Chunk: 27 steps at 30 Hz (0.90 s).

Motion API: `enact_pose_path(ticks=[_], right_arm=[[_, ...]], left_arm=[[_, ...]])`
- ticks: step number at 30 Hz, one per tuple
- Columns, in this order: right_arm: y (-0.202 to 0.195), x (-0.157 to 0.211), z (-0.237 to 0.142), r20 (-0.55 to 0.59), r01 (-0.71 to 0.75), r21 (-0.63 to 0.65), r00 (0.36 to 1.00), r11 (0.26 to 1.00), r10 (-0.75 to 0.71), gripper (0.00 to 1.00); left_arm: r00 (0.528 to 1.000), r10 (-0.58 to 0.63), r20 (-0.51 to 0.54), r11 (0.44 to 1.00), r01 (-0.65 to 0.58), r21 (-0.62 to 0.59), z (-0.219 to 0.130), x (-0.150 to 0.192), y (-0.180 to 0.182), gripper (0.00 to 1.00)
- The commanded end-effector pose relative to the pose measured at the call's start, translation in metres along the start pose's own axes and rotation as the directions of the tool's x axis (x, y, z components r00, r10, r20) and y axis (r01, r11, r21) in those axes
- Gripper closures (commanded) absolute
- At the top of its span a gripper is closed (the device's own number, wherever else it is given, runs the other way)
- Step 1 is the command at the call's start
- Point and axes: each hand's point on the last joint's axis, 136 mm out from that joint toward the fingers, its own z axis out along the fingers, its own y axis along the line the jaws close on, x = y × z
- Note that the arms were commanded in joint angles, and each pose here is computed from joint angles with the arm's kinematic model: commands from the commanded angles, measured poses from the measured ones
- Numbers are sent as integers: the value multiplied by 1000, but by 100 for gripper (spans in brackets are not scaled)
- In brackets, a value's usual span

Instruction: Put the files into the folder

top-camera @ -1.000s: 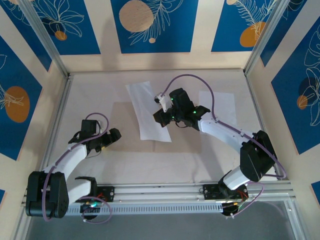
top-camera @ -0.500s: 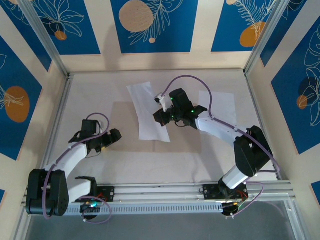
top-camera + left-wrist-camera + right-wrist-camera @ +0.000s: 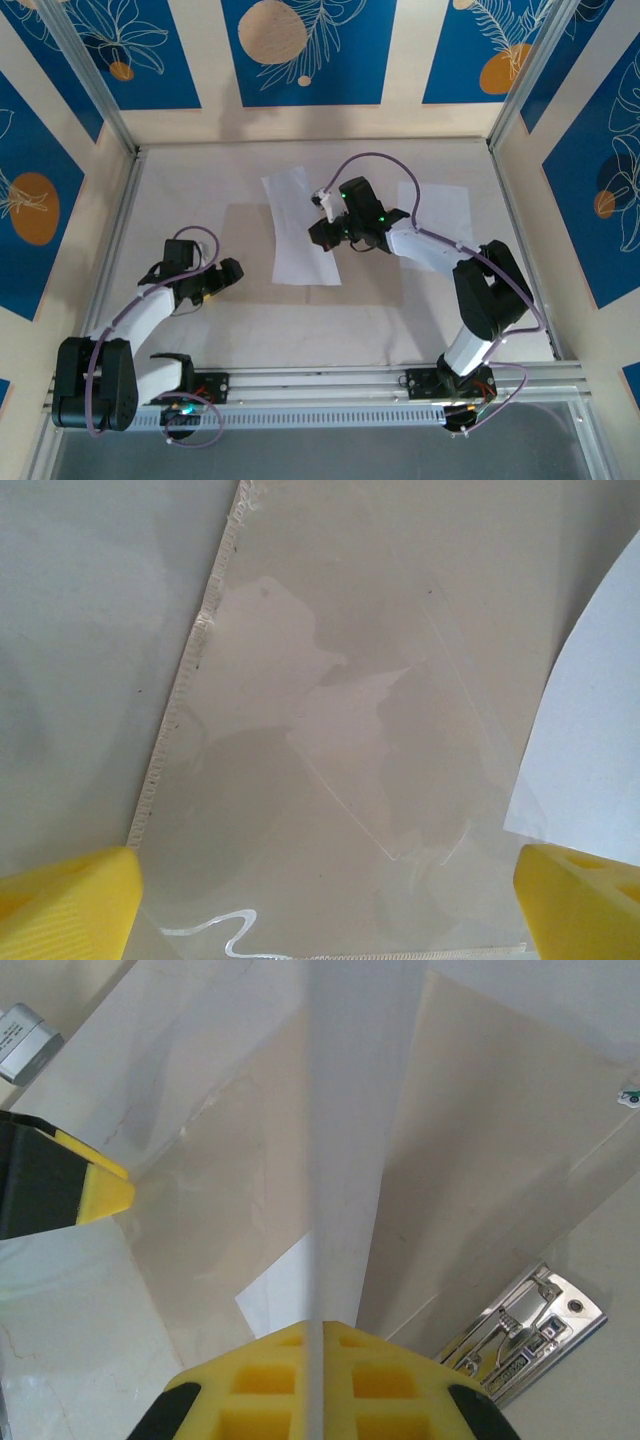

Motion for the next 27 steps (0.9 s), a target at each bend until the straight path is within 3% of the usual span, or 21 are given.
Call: enact_pose_path(ticks=[1, 27], right_arm=[[9, -17, 5, 27, 11, -62, 1000, 998, -9, 100], [-12, -20, 59, -39, -29, -74, 999, 997, 26, 100]], left_arm=[[1000, 4, 0, 1000, -4, 5, -1, -2, 1, 4], [1000, 8, -1, 1000, -8, -2, -3, -2, 2, 4]])
